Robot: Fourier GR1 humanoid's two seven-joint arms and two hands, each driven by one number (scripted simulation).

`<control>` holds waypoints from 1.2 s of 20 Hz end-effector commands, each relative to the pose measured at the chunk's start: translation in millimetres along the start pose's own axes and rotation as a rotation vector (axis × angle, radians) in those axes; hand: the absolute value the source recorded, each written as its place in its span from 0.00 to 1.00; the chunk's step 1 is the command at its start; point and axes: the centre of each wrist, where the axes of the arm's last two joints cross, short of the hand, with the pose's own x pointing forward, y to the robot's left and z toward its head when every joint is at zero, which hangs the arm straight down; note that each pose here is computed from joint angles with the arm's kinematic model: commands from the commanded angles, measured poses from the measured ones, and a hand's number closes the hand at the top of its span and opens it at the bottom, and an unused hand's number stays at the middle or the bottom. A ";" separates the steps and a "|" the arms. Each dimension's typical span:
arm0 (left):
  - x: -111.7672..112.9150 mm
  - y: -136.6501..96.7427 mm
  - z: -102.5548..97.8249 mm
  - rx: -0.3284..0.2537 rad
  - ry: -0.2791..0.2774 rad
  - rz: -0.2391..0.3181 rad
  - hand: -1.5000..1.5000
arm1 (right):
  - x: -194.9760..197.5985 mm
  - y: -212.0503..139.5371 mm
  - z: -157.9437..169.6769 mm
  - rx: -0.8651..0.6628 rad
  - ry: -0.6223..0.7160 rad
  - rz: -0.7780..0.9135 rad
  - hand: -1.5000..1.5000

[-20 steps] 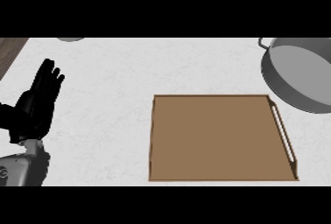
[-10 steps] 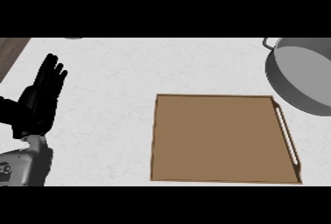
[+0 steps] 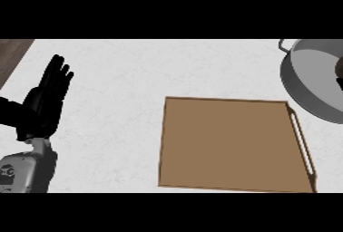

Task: Pick the cupcake from the tray and place it in the pot

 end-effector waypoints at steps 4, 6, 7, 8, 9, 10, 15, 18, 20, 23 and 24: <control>-11.4 -13.8 7.6 -0.012 -0.009 0.003 0.50 | -12.6 31.6 -1.3 0.106 0.123 -0.076 1.00; 9.9 -21.1 -7.4 -0.032 -0.014 0.006 0.50 | -11.7 50.0 4.0 0.166 0.171 -0.118 0.00; -4.7 -4.6 1.8 -0.009 -0.005 0.006 0.50 | -24.7 30.8 10.4 0.183 0.162 -0.146 0.00; -1.8 -21.4 2.3 -0.041 -0.030 0.010 0.50 | -18.5 43.0 7.5 0.231 0.161 -0.175 0.00; -1.8 -12.9 -1.3 -0.025 -0.009 0.009 0.50 | -17.3 41.5 4.0 0.236 0.144 -0.223 0.00; 6.0 -11.7 -9.4 -0.027 -0.023 0.011 0.50 | -13.2 30.9 -7.1 0.258 0.128 -0.242 0.00; 1.2 -3.9 -5.4 -0.007 -0.011 0.011 0.50 | -12.0 52.8 0.0 0.192 0.060 -0.540 0.00; 1.4 -13.0 -4.2 -0.016 -0.007 0.007 0.50 | -21.5 32.4 1.0 0.130 0.054 -0.679 0.00; -3.7 -12.7 2.0 -0.009 -0.015 0.010 0.50 | -29.0 14.4 2.7 0.089 0.091 -0.736 0.00; 2.7 -3.6 -1.7 -0.017 -0.008 0.008 0.50 | -36.3 -7.3 4.3 0.065 0.115 -0.820 0.00; -2.8 -9.3 -6.5 -0.004 -0.005 0.014 0.50 | -38.2 -10.1 6.0 0.058 0.107 -0.820 0.00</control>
